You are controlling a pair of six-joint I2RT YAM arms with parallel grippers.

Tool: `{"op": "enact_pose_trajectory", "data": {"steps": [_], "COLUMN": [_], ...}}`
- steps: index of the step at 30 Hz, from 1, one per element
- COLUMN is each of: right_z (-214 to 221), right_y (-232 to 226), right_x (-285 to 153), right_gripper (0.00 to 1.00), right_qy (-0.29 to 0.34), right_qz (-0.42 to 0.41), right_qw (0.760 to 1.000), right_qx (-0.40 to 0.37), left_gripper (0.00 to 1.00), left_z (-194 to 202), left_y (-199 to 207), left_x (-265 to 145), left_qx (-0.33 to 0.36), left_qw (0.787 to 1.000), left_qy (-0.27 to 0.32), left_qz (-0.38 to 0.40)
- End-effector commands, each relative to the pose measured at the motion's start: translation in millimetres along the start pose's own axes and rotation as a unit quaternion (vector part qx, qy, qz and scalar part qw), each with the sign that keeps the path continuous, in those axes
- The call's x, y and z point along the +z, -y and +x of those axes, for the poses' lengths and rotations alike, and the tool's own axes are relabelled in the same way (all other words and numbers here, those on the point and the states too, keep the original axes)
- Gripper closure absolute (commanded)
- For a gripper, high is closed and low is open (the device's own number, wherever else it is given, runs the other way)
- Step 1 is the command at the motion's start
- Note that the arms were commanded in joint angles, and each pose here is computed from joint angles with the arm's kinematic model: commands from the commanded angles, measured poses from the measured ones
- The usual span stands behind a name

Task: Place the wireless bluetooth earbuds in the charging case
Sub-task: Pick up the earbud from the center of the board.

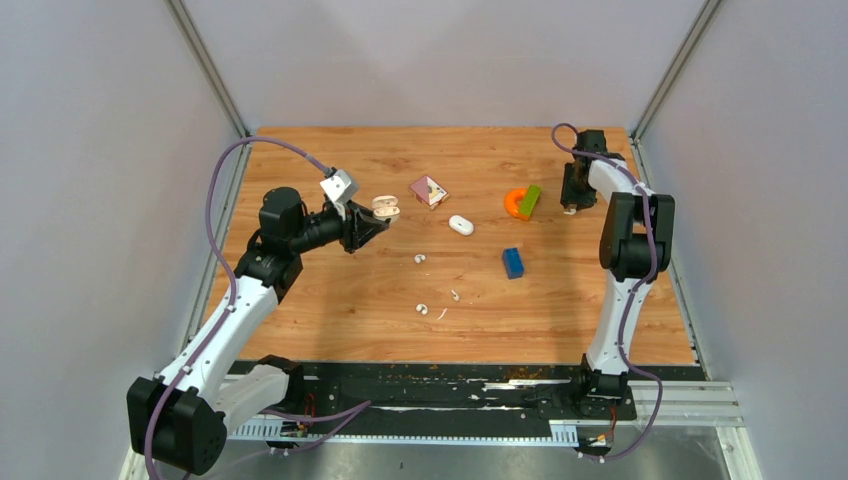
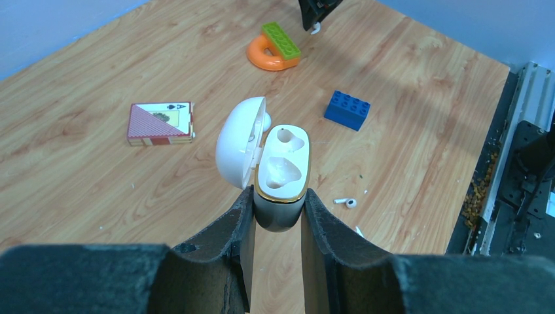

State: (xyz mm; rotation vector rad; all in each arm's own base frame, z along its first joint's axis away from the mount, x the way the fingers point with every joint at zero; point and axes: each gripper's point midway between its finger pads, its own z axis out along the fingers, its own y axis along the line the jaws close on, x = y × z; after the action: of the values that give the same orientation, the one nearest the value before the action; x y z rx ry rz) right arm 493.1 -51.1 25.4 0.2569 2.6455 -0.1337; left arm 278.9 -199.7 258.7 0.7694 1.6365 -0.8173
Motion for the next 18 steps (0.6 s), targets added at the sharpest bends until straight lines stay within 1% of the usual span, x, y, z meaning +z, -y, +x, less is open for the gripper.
{"op": "enact_pose_trajectory", "data": {"steps": [1, 13, 16, 18], "right_z": [12.8, 18.6, 19.6, 20.6], "right_y": [3.0, 6.3, 4.7, 5.2], "right_x": [-8.4, -8.5, -7.3, -6.4], "right_gripper": [0.67, 0.68, 0.71, 0.71], "right_qy": [-0.017, -0.025, -0.026, -0.027], "right_qz": [-0.005, -0.018, -0.022, -0.021], "right_qw": [1.0, 0.999, 0.999, 0.999], "right_qx": [0.011, 0.02, 0.02, 0.02], "left_gripper": [1.0, 1.0, 1.0, 1.0], "left_z": [-21.1, -18.0, -17.2, -16.6], "left_y": [-0.7, -1.7, -2.7, -3.0], "left_x": [-3.0, -1.0, -0.7, -0.7], "left_qx": [0.028, 0.019, 0.019, 0.018], "left_qw": [0.999, 0.999, 0.999, 0.999], "left_qy": [0.028, 0.029, 0.028, 0.028], "left_qz": [-0.002, -0.002, -0.004, -0.005]}}
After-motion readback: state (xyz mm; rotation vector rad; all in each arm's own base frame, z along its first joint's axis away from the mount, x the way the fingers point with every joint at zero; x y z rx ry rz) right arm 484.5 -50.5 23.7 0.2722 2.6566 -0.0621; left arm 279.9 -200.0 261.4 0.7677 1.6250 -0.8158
